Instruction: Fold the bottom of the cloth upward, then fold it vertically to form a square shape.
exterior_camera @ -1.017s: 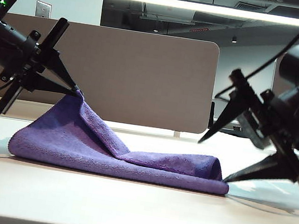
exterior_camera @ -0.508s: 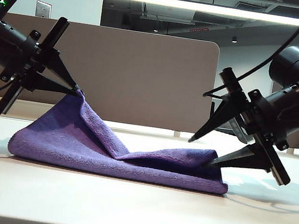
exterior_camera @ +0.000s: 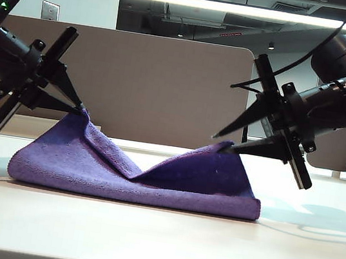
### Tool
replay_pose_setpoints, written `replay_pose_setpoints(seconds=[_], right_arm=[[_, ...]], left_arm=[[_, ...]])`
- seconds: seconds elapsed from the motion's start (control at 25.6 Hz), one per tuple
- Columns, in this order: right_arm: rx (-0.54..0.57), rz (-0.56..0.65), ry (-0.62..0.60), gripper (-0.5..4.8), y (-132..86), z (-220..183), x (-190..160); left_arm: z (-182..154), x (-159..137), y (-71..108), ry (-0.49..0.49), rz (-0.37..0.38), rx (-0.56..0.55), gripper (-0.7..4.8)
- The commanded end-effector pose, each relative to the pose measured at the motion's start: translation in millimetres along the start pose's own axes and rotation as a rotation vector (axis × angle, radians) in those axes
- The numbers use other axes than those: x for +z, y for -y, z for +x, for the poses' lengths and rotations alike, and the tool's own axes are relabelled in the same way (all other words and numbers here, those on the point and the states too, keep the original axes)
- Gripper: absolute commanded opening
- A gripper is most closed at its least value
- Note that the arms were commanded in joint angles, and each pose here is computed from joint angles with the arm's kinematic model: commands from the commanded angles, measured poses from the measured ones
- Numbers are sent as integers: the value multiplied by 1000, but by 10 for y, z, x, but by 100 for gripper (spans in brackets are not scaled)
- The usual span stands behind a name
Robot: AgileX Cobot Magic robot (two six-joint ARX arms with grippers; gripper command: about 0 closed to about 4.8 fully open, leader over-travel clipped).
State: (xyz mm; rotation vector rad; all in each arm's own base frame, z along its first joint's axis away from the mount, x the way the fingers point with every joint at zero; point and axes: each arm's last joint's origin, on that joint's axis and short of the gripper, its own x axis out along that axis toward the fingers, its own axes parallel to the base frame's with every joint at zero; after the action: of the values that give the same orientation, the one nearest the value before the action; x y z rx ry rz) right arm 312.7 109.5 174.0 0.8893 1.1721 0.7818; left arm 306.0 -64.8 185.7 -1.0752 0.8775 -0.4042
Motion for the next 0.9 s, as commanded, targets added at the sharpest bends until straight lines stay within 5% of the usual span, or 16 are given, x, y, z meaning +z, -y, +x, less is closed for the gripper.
replay_pose_setpoints(seconds=[0.04, 0.31, 0.47, 0.9], right_arm=[[11, -22, 58, 162, -60, -12, 61], [58, -76, 124, 278, -133, -30, 139], [113, -88, 201, 279, -198, -91, 231], [108, -72, 250, 280, -173, -155, 279]], left_arm=[[-9, 8, 4, 26, -4, 22, -5], [-10, -4, -25, 24, -21, 53, 31], [-18, -61, -113, -23, 19, 140, 71], [-45, -198, -249, -155, 110, 268, 71]])
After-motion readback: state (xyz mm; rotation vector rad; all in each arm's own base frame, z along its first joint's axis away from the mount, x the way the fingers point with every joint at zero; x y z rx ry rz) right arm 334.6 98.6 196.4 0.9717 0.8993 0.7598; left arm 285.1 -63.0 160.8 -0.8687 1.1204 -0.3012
